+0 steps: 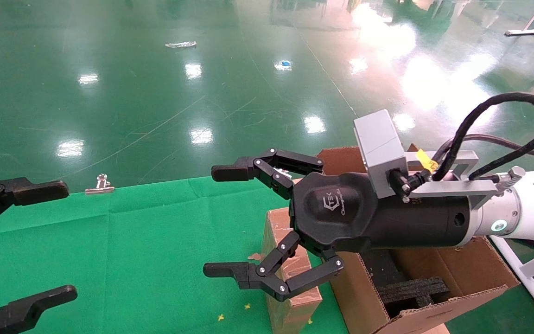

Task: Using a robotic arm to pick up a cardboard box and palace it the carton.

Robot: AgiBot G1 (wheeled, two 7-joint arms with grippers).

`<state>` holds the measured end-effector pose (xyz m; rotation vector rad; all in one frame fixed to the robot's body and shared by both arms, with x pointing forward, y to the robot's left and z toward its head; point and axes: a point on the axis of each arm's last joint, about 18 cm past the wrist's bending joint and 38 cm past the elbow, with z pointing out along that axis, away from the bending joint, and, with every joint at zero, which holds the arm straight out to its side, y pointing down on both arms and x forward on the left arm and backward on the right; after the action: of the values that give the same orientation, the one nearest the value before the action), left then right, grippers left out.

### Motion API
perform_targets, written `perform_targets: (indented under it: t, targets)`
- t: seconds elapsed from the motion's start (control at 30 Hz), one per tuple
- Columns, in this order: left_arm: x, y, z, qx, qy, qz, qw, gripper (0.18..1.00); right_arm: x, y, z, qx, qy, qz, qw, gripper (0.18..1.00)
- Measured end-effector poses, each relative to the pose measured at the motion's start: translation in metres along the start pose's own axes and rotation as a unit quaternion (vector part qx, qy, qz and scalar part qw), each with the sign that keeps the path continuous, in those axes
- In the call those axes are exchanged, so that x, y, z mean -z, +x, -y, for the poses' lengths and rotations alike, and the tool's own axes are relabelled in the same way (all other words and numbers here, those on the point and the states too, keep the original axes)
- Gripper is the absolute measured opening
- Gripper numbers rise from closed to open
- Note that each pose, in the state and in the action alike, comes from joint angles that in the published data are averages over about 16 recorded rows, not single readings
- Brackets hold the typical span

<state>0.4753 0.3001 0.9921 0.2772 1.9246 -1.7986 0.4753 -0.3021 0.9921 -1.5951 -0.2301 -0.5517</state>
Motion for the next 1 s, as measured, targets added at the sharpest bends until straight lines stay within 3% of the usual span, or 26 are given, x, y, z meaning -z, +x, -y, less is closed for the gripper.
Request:
perform_targets:
  t: [0.63, 0.83, 1.0]
  targets:
    - [0.000, 0.000, 0.000, 0.000, 0.000, 0.000, 1.0000, 1.001, -0.004, 0.000, -0.005, -0.003, -0.022, 0.004, 1.000, 1.000]
    - [0.000, 0.000, 0.000, 0.000, 0.000, 0.000, 1.0000, 1.001, -0.020, 0.002, -0.017, -0.008, -0.080, 0.021, 0.997, 1.000]
    - [0.000, 0.000, 0.000, 0.000, 0.000, 0.000, 1.0000, 1.001, -0.044, 0.009, -0.035, -0.016, -0.167, 0.046, 0.985, 1.000]
